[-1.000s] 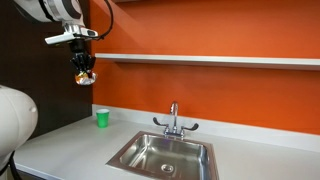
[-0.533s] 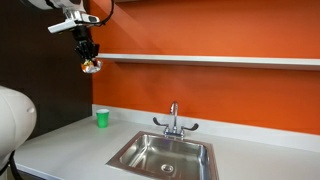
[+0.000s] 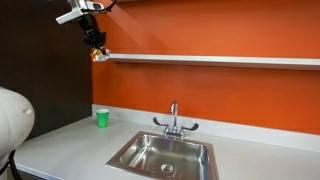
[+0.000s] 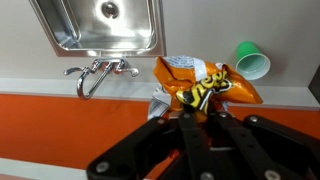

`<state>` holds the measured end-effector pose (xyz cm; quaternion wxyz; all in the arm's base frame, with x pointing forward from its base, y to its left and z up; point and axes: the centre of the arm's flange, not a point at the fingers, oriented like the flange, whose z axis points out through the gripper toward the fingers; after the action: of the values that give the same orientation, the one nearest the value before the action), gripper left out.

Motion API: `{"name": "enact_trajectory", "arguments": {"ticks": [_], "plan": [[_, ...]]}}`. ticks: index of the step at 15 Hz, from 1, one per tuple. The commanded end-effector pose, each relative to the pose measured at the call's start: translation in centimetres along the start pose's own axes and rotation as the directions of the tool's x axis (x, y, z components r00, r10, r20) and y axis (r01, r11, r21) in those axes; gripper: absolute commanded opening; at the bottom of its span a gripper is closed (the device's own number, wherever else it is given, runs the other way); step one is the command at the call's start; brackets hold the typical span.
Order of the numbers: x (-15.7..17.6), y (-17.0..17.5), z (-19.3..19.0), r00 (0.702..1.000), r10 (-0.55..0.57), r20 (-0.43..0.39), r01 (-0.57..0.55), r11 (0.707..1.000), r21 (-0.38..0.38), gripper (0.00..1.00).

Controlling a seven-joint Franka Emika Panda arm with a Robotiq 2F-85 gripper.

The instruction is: Put the snack packet onto the shelf

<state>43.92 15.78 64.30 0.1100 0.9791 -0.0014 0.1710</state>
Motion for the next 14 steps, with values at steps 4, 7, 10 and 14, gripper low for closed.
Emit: {"name": "enact_trajectory", "arguments": {"ticks": [4, 7, 10, 14], "plan": [[4.8, 1.2, -3.1, 0.999, 0.001, -0.046, -0.003, 0.999, -0.052, 0.04], [7.4, 2.2, -3.4, 0.999, 0.007, -0.054, -0.01, 0.998, -0.066, 0.04], [10.7, 3.4, -3.2, 0.998, 0.01, -0.057, -0.014, 0.997, -0.079, 0.04], [14.9, 4.8, -1.9, 0.998, 0.001, -0.062, -0.007, 0.996, -0.09, 0.04]]}}
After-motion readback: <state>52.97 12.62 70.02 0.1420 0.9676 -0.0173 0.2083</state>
